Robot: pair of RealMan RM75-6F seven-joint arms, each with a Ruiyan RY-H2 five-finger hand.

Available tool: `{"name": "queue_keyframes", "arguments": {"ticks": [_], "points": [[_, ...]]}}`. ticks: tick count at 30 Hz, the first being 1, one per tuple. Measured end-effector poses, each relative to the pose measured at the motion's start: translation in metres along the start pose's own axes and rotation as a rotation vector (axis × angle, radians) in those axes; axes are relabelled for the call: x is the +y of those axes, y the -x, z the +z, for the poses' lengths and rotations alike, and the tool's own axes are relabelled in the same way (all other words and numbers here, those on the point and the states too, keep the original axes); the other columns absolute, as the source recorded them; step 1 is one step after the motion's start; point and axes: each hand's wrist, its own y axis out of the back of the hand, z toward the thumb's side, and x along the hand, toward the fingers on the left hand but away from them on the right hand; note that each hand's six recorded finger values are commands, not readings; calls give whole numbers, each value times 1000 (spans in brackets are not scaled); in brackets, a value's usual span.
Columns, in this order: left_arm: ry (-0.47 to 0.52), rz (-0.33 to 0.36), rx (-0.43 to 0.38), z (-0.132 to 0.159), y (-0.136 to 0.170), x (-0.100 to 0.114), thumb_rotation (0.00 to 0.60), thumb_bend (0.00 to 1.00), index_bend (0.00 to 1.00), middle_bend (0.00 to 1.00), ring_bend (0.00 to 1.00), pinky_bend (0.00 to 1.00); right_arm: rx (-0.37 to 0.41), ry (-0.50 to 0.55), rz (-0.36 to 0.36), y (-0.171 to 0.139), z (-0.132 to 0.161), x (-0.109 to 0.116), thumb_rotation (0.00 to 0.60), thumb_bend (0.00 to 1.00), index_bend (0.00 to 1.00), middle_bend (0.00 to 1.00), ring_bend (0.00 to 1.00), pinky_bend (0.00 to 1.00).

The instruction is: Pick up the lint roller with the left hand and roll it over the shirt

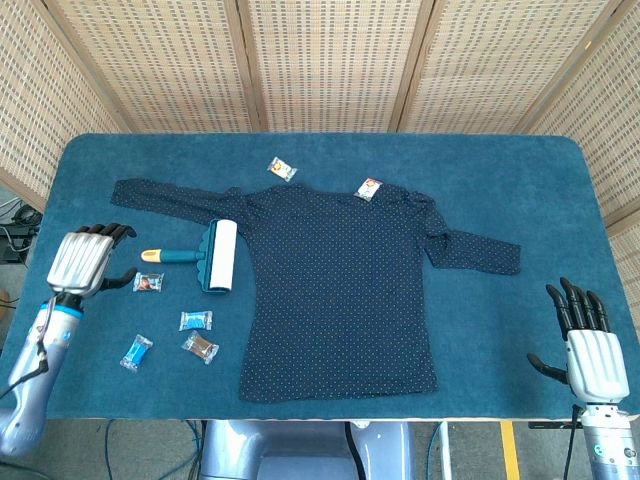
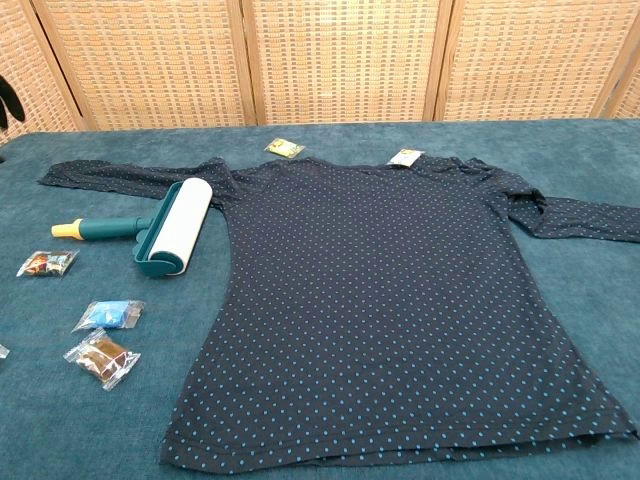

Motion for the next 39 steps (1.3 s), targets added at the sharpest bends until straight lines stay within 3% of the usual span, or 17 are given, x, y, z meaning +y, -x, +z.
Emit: {"name": "queue_keyframes", "arguments": {"ticks": [2,5,14,21,28,39], "points": [[-5,-21,-3,2,-13,-2,600,390,393,871,744,686,-5,-2,1,1,-2,-1,600,118,0,0,0,0],[-12,-57,-8,7,-30,-7,600,394,336,923,794,718,-12,-6,3,2,-4,-3,600,118,0,0,0,0],[-73,-143,6,16,-71,-18,600,369,286,945,813,731,-22,-2,-14,4,-8,0,600,117,3,0,0,0],[-108,-207,-6,32,-87,-29,600,220,365,945,814,731,-31,1,-20,5,-11,1,600,117,5,0,0,0],[-120,-235,-10,47,-91,-41,600,220,437,945,814,731,-37,6,-26,5,-13,3,600,117,5,0,0,0],[-164,-242,5,49,-98,-55,600,220,443,945,814,731,-36,7,-27,5,-13,3,600,115,5,0,0,0]]}}
